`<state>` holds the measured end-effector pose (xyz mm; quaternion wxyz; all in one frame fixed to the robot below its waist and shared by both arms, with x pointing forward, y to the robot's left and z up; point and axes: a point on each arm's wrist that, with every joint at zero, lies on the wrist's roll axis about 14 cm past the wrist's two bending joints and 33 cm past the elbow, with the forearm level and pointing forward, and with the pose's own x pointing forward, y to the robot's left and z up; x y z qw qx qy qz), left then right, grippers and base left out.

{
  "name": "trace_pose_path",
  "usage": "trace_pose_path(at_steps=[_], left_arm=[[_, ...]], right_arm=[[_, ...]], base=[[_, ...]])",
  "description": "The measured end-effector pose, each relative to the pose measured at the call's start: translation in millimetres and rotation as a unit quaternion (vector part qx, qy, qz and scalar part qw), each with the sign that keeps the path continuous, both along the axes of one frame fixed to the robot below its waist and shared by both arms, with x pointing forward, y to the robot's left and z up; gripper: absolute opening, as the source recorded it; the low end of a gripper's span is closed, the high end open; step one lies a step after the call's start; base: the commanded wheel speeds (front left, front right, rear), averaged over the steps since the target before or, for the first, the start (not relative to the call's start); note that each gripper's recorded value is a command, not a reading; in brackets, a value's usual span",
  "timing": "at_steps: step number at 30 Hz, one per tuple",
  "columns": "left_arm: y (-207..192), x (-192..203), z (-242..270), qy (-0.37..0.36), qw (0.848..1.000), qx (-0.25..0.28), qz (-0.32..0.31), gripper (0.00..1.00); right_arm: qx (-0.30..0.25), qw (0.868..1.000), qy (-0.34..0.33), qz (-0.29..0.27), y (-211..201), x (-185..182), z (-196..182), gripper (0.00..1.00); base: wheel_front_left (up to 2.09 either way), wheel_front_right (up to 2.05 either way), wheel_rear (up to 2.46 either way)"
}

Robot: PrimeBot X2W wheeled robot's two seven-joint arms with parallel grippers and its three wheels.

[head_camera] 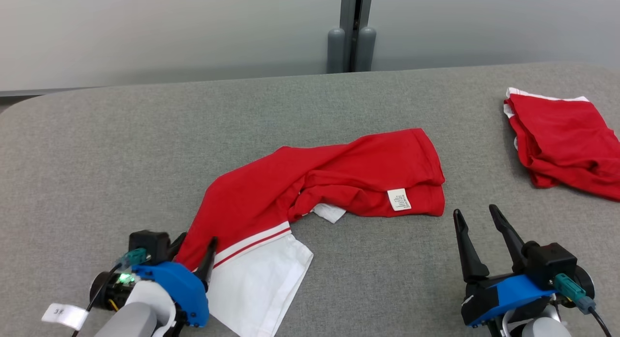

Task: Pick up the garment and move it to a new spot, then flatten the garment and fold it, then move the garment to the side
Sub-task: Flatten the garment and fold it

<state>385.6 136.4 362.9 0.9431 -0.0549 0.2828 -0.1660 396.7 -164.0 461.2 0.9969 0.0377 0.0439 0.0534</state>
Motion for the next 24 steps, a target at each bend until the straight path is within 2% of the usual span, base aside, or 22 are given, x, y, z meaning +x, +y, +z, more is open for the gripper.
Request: trace_pose_path(at_steps=[1, 2, 3, 4, 12, 17, 18, 19, 20, 24], left_arm=[[-3.9, 1.1, -1.7, 0.004, 1.000, 0.002, -0.010, 1.00], [-7.6, 2.2, -2.7, 0.007, 1.000, 0.002, -0.018, 0.67], [-10.2, 3.1, -3.5, 0.009, 1.000, 0.003, -0.025, 0.25], [-11.8, 4.8, -3.4, 0.008, 1.000, 0.004, -0.030, 0.00], [-5.0, 42.2, 23.3, -0.062, 0.997, 0.022, -0.035, 0.00], [-1.7, 53.3, 26.6, -0.066, 0.997, 0.026, -0.027, 0.00], [-1.6, 54.9, 27.4, -0.069, 0.997, 0.022, -0.023, 0.30], [-0.9, 55.9, 27.6, -0.070, 0.997, 0.019, -0.019, 0.75], [0.3, 56.9, 28.0, -0.072, 0.997, 0.016, -0.014, 1.00], [6.5, 61.3, 35.0, -0.090, 0.996, -0.001, 0.012, 1.00]], right_arm=[[0.000, 1.000, 0.001, -0.001, -1.0, 0.5, -1.0, 1.00], [0.000, 1.000, 0.001, -0.003, -1.9, 1.7, -1.1, 1.00], [-0.001, 1.000, 0.001, -0.004, -2.6, 2.7, -1.0, 1.00], [-0.001, 1.000, 0.002, -0.005, -3.5, 2.8, -1.6, 1.00], [-0.003, 1.000, 0.006, -0.014, -9.9, 4.9, -5.3, 1.00], [-0.003, 1.000, 0.008, -0.016, -10.9, 7.9, -7.4, 1.00], [-0.003, 1.000, 0.008, -0.015, -10.7, 9.4, -7.1, 1.00], [-0.004, 1.000, 0.008, -0.014, -10.1, 10.9, -7.4, 1.00], [-0.006, 1.000, 0.007, -0.012, -9.1, 12.9, -7.0, 1.00], [-0.020, 1.000, 0.002, -0.004, -5.4, 25.1, -3.1, 1.00]], base=[[0.00, 0.00, 0.00], [0.00, 0.00, 0.00], [0.00, 0.00, 0.00], [0.00, 0.00, 0.00], [0.00, 0.00, 0.00], [0.00, 0.00, 0.00], [0.00, 0.00, 0.00], [0.00, 0.00, 0.00], [0.00, 0.00, 0.00], [0.00, 0.00, 0.00]])
